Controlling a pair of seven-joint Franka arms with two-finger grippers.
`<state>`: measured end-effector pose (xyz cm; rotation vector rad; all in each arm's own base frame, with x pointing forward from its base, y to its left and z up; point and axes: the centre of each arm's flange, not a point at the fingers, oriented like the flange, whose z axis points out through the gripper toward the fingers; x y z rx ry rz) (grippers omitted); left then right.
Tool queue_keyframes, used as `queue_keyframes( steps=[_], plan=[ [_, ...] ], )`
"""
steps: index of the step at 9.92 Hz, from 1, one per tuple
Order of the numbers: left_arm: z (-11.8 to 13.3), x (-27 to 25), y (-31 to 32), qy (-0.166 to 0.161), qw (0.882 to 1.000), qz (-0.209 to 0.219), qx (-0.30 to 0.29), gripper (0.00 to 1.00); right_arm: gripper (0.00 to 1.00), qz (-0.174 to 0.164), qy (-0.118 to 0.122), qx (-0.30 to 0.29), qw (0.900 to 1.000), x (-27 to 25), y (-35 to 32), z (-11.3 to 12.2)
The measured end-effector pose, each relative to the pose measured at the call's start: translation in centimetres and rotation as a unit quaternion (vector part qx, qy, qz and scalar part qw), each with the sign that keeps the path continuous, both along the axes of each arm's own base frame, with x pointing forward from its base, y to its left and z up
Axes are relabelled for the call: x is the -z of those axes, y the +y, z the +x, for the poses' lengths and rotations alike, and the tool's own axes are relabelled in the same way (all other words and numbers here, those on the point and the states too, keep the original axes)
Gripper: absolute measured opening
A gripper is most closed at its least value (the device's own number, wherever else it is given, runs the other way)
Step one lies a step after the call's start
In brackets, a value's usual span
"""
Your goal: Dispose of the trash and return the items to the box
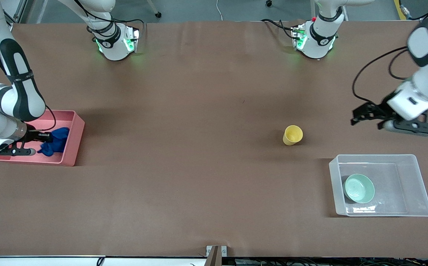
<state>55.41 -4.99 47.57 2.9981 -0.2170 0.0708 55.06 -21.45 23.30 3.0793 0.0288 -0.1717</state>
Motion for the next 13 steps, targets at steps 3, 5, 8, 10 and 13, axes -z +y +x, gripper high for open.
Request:
queue_keyframes(
  steps=[3, 5, 8, 10, 13],
  plan=[
    [-1.0, 6.2, -4.2, 0.030, 0.999, 0.004, 0.028, 1.00, 0.95, -0.004, -0.017, 0.000, 1.000, -4.2, 0.9, 1.7],
    [-1.2, 12.0, -5.5, 0.011, 0.999, 0.005, 0.031, 1.00, 1.00, -0.013, -0.043, 0.026, 0.999, -14.5, 4.1, 3.4],
    [-1.6, 20.0, -7.7, 0.009, 0.999, 0.002, 0.041, 0.97, 1.00, -0.015, -0.071, 0.080, 0.994, -24.5, 14.5, 2.7],
    [-2.0, 23.8, -8.2, 0.022, 0.998, 0.006, 0.050, 0.89, 1.00, -0.016, -0.061, 0.093, 0.994, -30.7, 18.2, 1.6],
    [-2.2, 25.6, -8.7, 0.024, 0.998, 0.010, 0.062, 0.42, 1.00, 0.008, -0.073, 0.093, 0.993, -42.1, 16.3, -1.9]
  ],
)
